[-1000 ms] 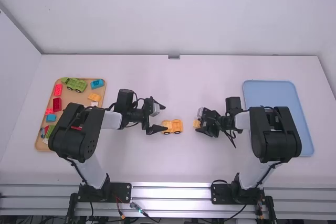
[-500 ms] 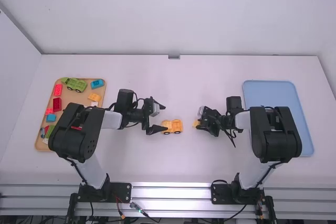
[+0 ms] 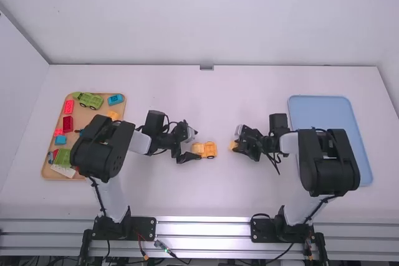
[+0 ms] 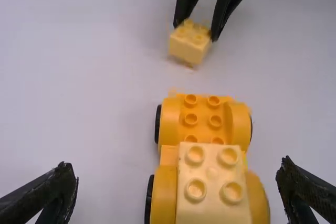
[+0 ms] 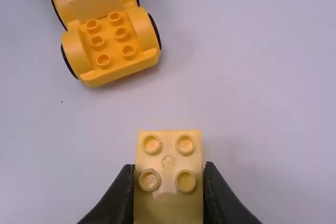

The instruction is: Assemble lego blocks to make yellow taxi

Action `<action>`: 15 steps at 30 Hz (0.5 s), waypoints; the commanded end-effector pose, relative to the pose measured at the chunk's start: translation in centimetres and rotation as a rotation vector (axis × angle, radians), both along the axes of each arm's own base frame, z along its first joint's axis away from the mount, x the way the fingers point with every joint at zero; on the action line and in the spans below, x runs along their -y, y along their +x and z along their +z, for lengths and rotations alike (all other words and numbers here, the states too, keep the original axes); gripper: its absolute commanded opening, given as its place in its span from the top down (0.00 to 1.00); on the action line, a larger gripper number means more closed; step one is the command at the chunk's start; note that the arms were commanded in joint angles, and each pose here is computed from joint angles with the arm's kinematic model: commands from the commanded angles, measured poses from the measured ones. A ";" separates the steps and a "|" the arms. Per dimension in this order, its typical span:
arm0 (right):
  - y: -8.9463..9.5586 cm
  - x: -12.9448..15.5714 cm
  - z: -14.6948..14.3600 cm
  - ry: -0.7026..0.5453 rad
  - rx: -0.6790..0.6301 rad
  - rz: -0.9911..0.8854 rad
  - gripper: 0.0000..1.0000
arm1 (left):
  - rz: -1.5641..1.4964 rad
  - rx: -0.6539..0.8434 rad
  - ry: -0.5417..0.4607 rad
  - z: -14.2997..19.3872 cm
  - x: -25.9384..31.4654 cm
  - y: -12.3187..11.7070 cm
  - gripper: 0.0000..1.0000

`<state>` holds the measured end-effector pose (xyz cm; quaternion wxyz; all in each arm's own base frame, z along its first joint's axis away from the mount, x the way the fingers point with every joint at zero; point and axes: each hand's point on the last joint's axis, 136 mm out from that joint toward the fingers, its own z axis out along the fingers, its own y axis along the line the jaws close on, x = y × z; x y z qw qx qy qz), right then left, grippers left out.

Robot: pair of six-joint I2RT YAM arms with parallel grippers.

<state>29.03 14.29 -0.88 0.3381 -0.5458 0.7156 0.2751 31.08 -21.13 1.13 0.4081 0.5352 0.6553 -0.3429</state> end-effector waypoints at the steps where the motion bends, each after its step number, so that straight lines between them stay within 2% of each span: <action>1: 0.8 -0.6 1.9 0.007 0.062 0.013 0.94 | 0.011 -0.027 0.005 -0.8 0.0 0.1 0.01; 7: 0.6 -1.3 1.9 -0.008 0.076 0.039 0.94 | -0.016 -0.034 0.011 -1.4 0.7 -0.5 0.01; 9: 0.5 -1.9 2.2 0.007 0.091 0.060 0.91 | -0.026 -0.029 0.019 -1.6 1.1 -0.7 0.01; 15: 0.6 -3.0 2.7 0.027 0.122 0.093 0.89 | -0.007 -0.019 0.092 -2.9 1.8 -0.4 0.01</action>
